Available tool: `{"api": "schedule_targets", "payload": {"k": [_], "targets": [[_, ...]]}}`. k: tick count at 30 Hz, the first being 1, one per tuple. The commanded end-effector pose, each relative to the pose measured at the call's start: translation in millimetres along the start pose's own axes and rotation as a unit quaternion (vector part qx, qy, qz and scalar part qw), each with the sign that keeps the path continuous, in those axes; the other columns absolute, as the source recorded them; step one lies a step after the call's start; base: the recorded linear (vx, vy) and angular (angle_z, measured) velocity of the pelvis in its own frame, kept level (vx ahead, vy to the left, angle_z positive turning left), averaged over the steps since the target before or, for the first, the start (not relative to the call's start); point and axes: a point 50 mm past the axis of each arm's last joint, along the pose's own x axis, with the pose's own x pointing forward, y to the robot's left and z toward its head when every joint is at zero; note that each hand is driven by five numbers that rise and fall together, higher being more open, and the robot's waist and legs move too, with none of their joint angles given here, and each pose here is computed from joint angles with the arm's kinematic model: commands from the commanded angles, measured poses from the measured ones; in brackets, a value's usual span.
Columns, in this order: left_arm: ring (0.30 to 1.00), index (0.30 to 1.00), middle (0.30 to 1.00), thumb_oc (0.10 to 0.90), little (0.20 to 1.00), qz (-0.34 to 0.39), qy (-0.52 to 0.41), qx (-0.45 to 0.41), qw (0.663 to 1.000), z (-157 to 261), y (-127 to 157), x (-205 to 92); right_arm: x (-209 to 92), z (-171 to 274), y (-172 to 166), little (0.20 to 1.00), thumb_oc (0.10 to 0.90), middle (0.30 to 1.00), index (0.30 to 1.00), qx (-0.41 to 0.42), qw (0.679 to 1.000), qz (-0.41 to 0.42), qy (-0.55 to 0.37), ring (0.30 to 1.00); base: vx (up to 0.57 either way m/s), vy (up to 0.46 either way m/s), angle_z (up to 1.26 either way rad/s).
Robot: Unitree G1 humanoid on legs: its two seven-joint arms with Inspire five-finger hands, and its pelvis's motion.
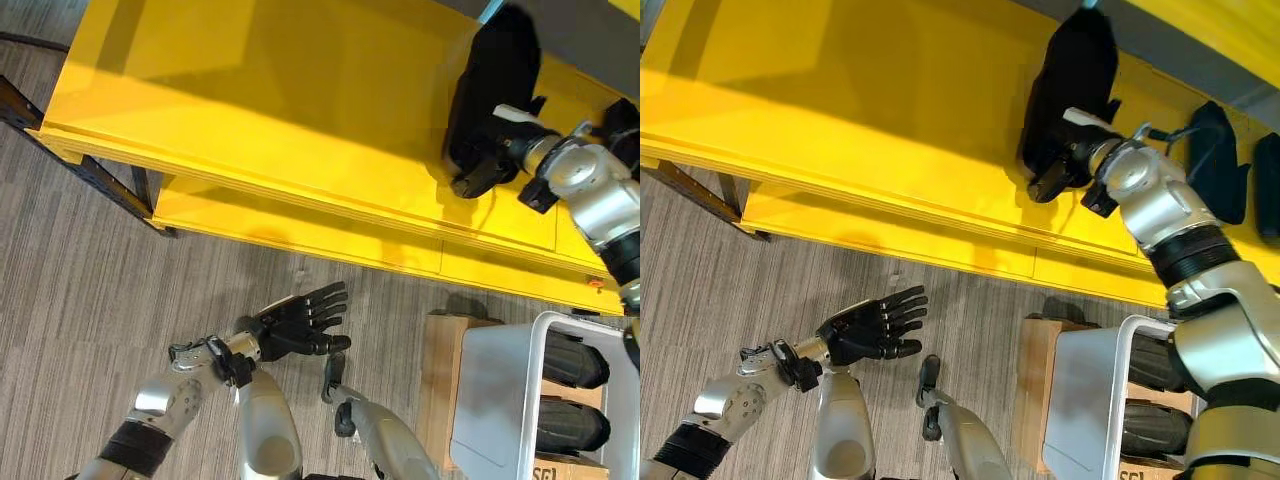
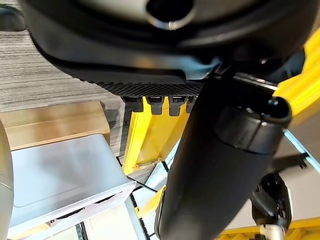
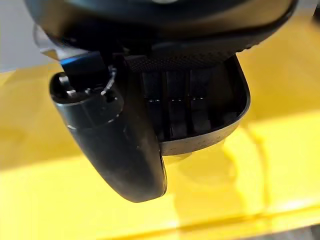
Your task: Move parts from the plastic box to the shelf.
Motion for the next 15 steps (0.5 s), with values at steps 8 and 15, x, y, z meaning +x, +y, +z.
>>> {"api": "schedule_targets", "payload": {"k": [8, 15], "targets": [[1.0, 1.0, 1.0, 0.9, 1.0, -0.103, -0.059, 0.03, 0.993, 26, -32, 6, -22, 11, -67, 0.3, 0.4, 0.3, 0.3, -0.024, 0.994, -0.107, -0.015, 0.3, -0.01, 0.003, 0.02], [1.0, 1.0, 1.0, 0.9, 1.0, -0.107, -0.058, 0.029, 0.992, 27, -31, 3, -27, 0, -79, 0.3, 0.4, 0.3, 0.3, -0.093, 0.986, -0.134, 0.028, 0.3, 0.0, 0.0, 0.0]]}}
